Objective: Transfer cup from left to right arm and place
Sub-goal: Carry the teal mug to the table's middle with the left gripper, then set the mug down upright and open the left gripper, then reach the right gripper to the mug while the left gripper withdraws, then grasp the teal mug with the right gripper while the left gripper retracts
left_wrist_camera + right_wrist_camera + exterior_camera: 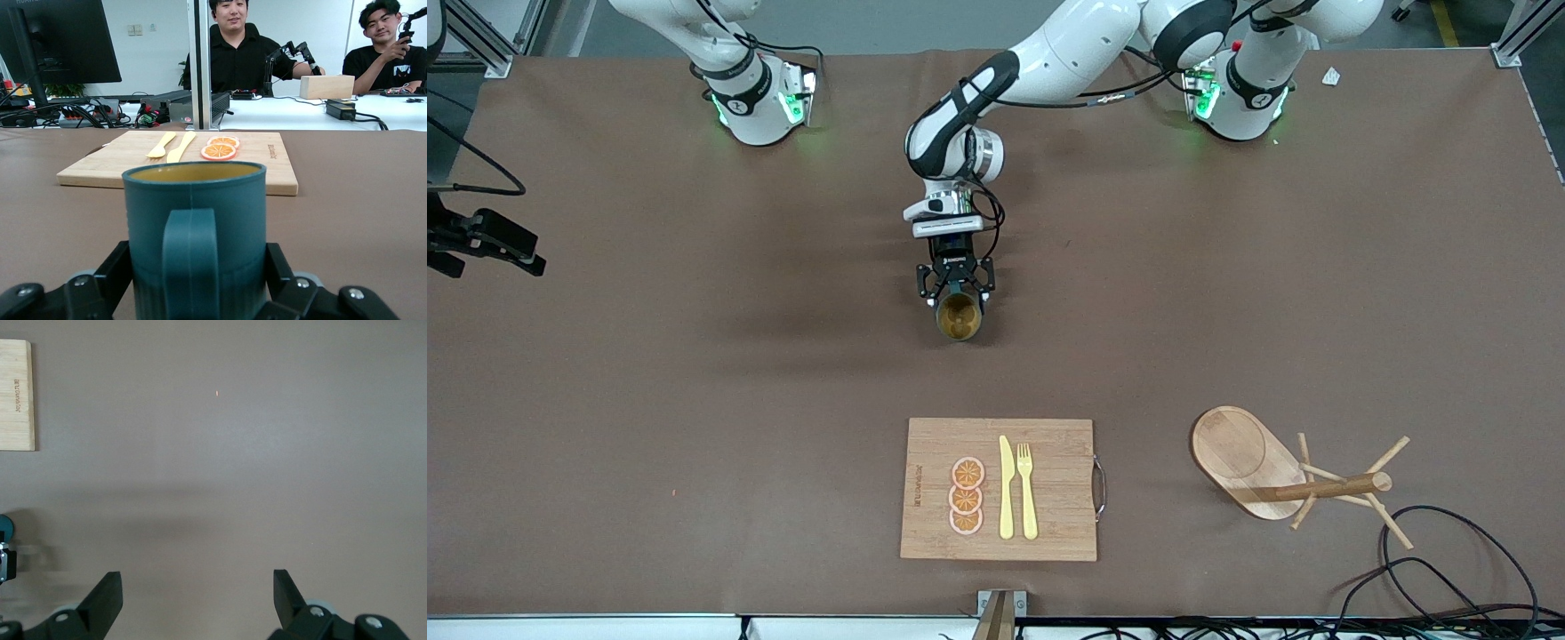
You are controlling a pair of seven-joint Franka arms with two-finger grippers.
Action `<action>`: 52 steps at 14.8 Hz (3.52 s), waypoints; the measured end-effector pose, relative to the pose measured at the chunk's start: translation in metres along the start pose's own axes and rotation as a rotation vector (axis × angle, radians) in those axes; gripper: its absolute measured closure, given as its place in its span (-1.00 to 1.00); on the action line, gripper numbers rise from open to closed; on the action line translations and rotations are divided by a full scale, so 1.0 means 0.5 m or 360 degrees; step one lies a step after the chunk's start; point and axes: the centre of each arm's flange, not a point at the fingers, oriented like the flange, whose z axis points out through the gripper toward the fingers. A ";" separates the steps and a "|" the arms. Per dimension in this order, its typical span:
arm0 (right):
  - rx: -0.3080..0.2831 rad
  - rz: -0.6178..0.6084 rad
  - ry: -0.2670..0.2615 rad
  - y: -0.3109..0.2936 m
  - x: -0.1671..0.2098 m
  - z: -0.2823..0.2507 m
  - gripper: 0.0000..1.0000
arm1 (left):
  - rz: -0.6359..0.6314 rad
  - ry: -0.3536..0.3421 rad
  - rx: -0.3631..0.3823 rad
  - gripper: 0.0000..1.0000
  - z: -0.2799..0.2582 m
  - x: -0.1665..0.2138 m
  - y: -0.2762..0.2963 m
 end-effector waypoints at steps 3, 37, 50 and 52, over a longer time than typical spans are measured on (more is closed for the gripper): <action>0.0000 0.0000 -0.0001 0.000 0.000 0.001 -1.00 | 0.0032 0.0029 -0.0004 -0.82 -0.011 -0.021 -0.002; 0.0094 0.0096 -0.0242 -0.572 -0.061 0.478 -1.00 | -0.0541 -0.1497 0.1088 -1.00 0.311 0.818 -0.410; 0.0173 0.0151 -0.0205 -0.862 -0.167 0.752 -0.81 | -0.0309 -0.1931 0.0505 -1.00 0.448 1.074 -0.790; 0.0171 0.0157 -0.0204 -0.861 -0.161 0.756 -0.37 | -0.0303 -0.1953 0.0379 -1.00 0.440 1.119 -0.846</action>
